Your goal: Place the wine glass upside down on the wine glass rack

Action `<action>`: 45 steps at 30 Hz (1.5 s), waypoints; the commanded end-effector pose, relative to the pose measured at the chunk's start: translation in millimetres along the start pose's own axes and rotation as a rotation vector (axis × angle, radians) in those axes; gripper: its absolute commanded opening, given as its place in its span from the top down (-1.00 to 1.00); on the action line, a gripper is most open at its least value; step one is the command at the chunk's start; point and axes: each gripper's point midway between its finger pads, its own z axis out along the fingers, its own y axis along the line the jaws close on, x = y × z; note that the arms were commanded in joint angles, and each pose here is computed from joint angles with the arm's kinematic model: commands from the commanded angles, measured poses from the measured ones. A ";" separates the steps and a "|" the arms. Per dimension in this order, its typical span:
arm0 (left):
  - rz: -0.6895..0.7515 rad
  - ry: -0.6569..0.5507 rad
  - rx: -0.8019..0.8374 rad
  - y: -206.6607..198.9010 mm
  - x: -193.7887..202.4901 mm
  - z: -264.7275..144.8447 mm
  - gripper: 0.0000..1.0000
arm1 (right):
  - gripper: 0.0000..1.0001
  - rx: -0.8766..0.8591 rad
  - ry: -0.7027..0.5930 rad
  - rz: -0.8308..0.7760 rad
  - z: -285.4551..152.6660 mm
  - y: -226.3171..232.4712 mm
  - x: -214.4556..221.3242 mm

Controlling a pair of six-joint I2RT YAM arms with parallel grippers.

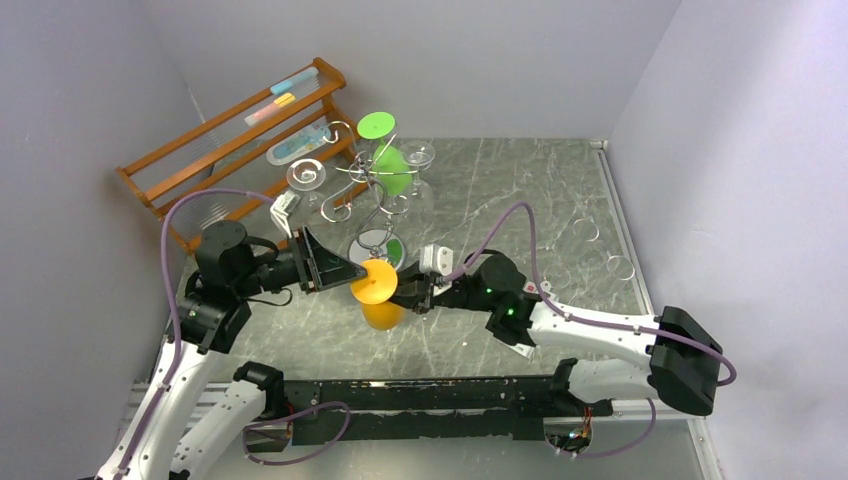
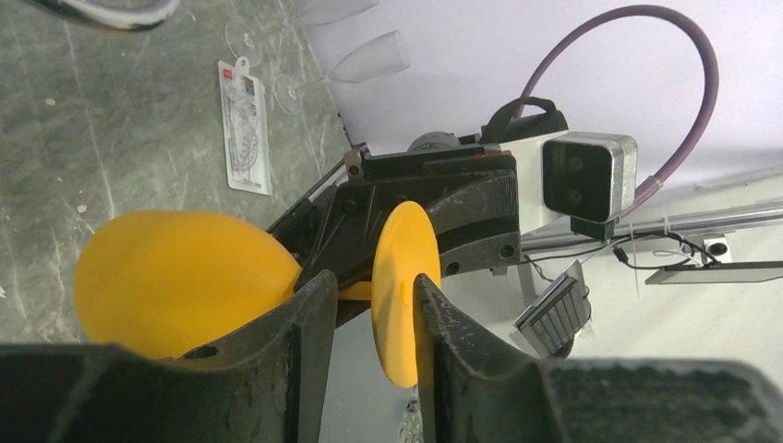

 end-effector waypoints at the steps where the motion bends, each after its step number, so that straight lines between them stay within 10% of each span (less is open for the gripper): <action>1: -0.017 0.082 0.021 -5.9 15.4 -5.0 0.26 | 1.00 -0.012 -0.060 -0.034 8.4 -1.6 -17.5; 12: -0.006 0.080 0.056 -13.4 17.5 -8.0 0.90 | 1.00 -0.023 -0.034 -0.039 10.1 -0.4 -6.3; 19: 0.054 -0.018 -0.023 -19.1 -0.9 -13.5 0.90 | -0.28 0.050 -0.027 0.048 -2.7 -4.1 -5.1; 38: 0.047 -0.296 -0.143 -41.7 -53.5 -31.7 0.90 | -0.35 0.192 -0.091 0.005 -60.4 -6.6 -45.5; 45: 0.069 -0.568 -0.500 -17.2 -89.0 -87.2 0.90 | -0.36 0.202 -0.128 -0.001 -69.4 -5.0 -61.9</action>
